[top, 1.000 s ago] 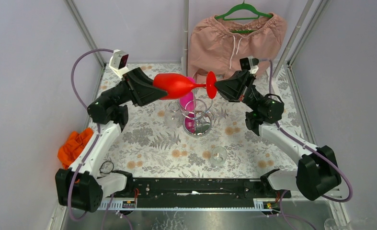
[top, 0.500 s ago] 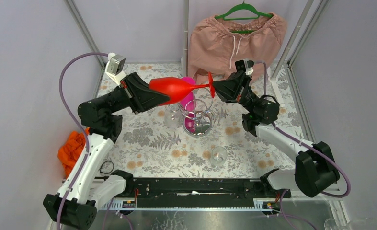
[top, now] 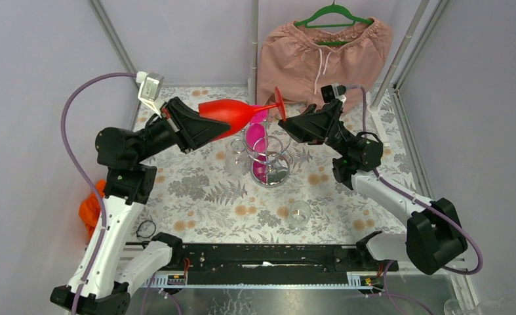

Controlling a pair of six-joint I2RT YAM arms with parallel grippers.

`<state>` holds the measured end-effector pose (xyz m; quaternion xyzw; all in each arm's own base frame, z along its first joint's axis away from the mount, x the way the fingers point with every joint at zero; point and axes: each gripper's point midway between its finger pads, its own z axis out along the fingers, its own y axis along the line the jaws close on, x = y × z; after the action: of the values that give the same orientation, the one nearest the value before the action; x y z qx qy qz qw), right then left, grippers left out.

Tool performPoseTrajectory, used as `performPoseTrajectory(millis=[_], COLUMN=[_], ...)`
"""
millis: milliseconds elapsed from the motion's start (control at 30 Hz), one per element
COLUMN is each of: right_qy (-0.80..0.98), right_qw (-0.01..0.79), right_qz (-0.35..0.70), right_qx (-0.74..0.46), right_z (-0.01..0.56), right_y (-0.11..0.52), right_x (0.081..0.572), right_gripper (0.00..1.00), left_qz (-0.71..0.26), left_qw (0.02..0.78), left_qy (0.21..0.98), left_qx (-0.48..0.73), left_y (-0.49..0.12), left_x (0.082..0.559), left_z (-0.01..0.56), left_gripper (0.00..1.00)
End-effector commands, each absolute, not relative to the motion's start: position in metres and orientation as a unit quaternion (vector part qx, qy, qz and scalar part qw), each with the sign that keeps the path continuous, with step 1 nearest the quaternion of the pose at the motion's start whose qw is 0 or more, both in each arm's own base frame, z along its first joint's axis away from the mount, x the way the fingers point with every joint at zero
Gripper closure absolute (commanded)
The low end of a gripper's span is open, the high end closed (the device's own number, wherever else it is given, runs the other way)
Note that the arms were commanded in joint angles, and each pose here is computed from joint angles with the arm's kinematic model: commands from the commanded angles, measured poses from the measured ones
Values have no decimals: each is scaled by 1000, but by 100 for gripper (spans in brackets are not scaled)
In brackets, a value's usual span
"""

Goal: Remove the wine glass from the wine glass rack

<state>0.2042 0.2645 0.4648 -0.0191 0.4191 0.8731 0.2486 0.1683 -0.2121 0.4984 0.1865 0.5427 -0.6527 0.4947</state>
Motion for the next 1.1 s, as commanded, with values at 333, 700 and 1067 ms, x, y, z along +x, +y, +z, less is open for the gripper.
performPoseTrajectory(millis=[333,700,1067], right_qy=[607,695,698], right_qw=[397,557,559], right_qz=[685,453,446], right_qx=[-63,38,50], right_z=[422,434,434], right_y=[257,165,160], right_x=[186,194,194], right_gripper=[31,25,25], left_qz=[-472,-397,-400], left_qw=[537,500,514], left_qy=[691,760,743], left_qx=[108,120,156], left_y=[-176,-169,-212], left_x=[196,212,237], left_z=[480,461,494], left_gripper=[100,100,100])
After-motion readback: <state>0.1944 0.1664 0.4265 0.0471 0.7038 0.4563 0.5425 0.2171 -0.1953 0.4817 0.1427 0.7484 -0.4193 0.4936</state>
